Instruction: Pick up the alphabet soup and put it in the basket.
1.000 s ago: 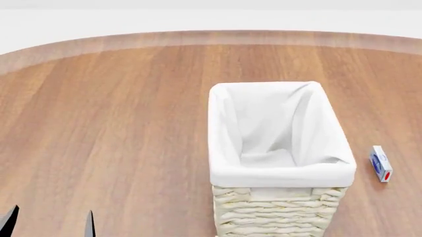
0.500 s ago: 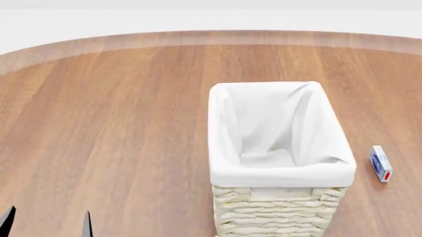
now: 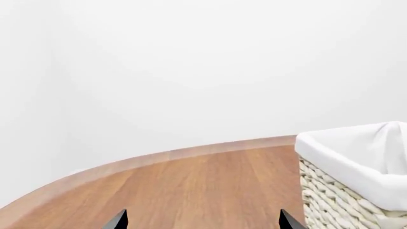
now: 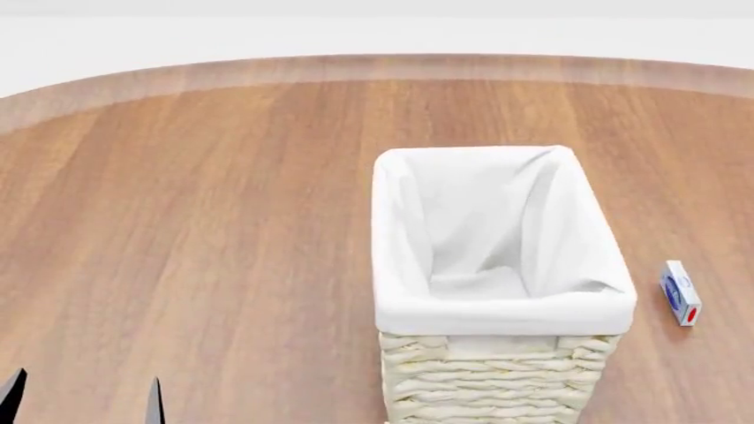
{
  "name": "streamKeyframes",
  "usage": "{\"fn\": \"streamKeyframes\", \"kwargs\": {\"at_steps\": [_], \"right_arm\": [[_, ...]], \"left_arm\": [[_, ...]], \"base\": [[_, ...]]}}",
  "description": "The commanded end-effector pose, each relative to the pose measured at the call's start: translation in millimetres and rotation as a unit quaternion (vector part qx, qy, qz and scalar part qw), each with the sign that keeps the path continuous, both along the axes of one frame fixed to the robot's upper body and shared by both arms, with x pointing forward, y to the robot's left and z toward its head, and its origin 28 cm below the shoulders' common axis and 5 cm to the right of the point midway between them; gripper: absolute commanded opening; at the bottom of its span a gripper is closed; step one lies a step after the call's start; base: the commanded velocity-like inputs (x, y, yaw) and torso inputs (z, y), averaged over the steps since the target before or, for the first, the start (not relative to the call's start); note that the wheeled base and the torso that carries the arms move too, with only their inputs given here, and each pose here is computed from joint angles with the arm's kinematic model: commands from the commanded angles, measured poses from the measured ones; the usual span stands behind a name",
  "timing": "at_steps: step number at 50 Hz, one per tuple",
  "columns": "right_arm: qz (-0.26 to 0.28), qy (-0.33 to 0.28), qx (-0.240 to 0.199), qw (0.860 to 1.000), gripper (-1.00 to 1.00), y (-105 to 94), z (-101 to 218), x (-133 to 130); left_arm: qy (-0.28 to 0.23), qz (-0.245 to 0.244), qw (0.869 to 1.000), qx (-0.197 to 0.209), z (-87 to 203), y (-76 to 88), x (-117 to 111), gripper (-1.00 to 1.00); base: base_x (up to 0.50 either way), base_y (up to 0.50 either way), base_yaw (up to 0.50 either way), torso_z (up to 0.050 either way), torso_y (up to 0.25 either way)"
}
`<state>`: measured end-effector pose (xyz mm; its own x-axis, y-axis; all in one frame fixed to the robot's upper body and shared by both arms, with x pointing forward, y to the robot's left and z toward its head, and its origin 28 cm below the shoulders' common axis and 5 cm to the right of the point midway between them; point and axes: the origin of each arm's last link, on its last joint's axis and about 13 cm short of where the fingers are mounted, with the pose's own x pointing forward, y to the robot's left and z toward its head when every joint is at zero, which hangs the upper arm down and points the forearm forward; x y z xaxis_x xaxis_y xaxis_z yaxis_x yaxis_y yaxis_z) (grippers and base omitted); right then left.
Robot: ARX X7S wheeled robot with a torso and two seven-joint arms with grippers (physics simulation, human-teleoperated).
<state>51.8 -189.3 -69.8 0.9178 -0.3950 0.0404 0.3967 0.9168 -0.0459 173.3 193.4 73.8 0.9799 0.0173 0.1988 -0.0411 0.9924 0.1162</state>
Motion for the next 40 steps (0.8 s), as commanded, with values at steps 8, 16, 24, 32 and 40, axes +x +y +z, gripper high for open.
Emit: {"fn": "streamKeyframes", "kwargs": {"at_steps": [8, 16, 24, 32, 40], "right_arm": [[-0.018, 0.010, 0.006, 1.000, 1.00, -3.4, -20.3, 15.0], [-0.023, 0.015, 0.010, 1.000, 1.00, -5.6, -28.8, 28.2], [-0.027, 0.021, 0.014, 0.999, 1.00, -8.8, -33.1, 38.3], [-0.032, 0.022, 0.020, 0.999, 1.00, -8.8, -34.4, 41.2], [-0.021, 0.016, 0.025, 0.999, -1.00, -6.6, -34.1, 42.3]], "left_arm": [[0.000, 0.000, 1.000, -0.001, -0.3, 0.2, 0.1, 1.00], [0.001, -0.001, 1.000, -0.001, -0.2, 0.1, 0.1, 1.00], [0.002, -0.002, 1.000, -0.001, -1.3, -0.4, 0.9, 1.00], [0.002, 0.000, 1.000, -0.001, -1.1, 0.1, 0.9, 1.00], [0.004, 0.001, 1.000, -0.001, -1.5, 0.8, 0.8, 1.00]], "base": [[0.00, 0.00, 0.00, 0.000, 0.000], [0.00, 0.00, 0.00, 0.000, 0.000], [0.00, 0.00, 0.00, 0.000, 0.000], [0.00, 0.00, 0.00, 0.000, 0.000], [0.00, 0.00, 0.00, 0.000, 0.000]]}}
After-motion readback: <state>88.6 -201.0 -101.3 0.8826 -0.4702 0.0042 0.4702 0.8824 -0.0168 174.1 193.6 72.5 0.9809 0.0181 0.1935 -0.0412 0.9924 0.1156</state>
